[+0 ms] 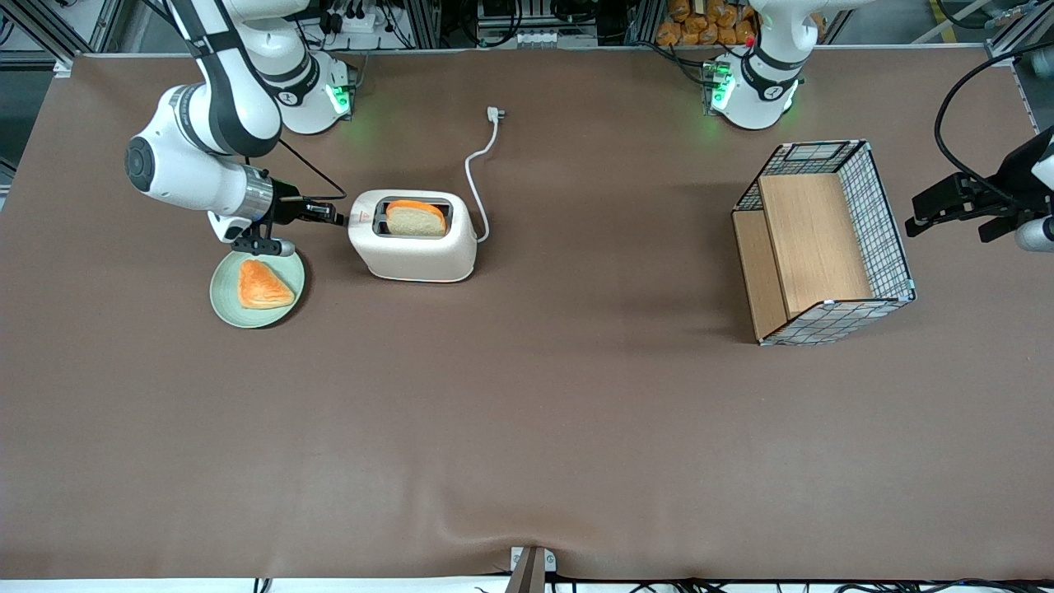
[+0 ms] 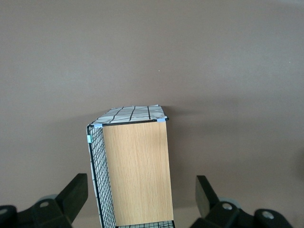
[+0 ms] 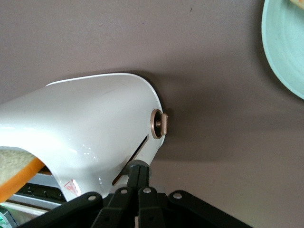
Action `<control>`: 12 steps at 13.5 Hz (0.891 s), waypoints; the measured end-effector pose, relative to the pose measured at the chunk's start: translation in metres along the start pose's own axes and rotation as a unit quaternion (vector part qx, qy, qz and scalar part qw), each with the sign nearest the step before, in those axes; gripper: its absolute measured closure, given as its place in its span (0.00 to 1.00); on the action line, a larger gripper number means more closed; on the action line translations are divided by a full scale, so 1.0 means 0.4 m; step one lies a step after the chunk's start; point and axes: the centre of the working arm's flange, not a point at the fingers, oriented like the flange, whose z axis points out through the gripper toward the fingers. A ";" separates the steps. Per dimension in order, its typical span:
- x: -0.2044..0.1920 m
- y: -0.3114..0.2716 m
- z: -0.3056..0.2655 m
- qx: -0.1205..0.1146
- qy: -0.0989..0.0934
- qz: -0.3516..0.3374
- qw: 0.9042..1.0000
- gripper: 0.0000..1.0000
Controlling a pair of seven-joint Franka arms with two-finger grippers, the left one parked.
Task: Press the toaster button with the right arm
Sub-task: 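Press the toaster's lever down with the right gripper fingertips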
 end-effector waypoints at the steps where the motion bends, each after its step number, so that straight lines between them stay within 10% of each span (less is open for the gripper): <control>1: 0.000 0.000 0.000 0.000 0.000 0.000 1.000 0.99; 12: 0.010 0.024 0.037 0.008 0.003 0.001 1.000 0.99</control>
